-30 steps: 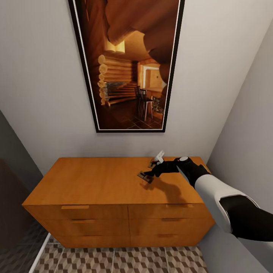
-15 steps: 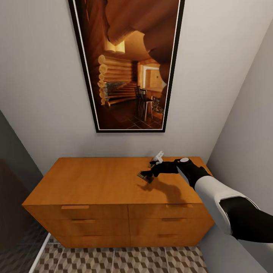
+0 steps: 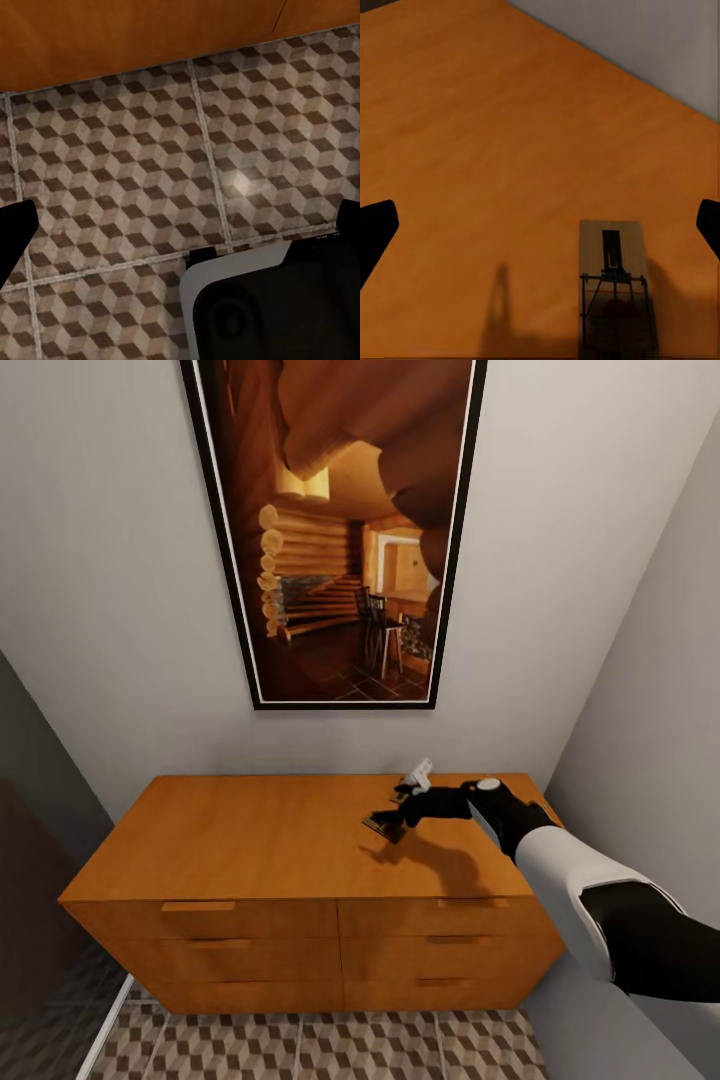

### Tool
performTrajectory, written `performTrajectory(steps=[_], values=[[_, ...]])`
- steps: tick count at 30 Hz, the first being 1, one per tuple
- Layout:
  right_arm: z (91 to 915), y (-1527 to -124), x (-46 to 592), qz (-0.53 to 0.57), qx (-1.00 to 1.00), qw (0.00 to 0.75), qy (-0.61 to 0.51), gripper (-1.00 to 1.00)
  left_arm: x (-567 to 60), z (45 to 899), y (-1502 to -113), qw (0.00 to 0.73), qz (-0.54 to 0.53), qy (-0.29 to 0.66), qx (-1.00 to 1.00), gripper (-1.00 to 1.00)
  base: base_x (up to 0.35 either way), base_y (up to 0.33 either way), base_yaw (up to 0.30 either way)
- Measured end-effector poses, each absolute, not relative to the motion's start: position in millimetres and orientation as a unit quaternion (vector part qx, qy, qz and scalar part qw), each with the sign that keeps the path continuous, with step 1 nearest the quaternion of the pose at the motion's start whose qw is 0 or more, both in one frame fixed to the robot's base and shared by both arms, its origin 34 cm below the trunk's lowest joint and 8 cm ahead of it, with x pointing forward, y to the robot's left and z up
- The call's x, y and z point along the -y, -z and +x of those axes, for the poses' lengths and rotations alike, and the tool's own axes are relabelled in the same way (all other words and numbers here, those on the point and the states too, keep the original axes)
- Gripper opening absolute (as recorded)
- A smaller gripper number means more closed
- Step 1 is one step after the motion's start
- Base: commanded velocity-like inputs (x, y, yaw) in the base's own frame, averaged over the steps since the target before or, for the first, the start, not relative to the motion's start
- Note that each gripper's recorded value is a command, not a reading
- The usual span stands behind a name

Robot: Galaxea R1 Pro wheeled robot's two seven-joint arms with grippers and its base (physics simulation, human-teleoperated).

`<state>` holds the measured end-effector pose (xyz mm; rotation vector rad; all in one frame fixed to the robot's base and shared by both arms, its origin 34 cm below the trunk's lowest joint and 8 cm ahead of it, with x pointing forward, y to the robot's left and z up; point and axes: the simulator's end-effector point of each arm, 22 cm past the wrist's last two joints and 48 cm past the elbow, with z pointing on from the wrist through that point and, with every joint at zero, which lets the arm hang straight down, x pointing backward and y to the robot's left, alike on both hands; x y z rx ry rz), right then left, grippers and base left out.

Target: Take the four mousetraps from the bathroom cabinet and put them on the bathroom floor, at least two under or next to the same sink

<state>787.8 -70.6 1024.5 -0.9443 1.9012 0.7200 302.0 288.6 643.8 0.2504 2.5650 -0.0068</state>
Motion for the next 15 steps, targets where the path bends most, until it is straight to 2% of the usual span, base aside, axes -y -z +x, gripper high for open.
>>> performTrajectory(steps=[15], values=[[781,-1009,82,-0.373,-0.772,0.427,-0.288,1.00,-289,302,-644,0.279,0.093,0.002,-0.956,1.00,0.000,0.000,0.000]])
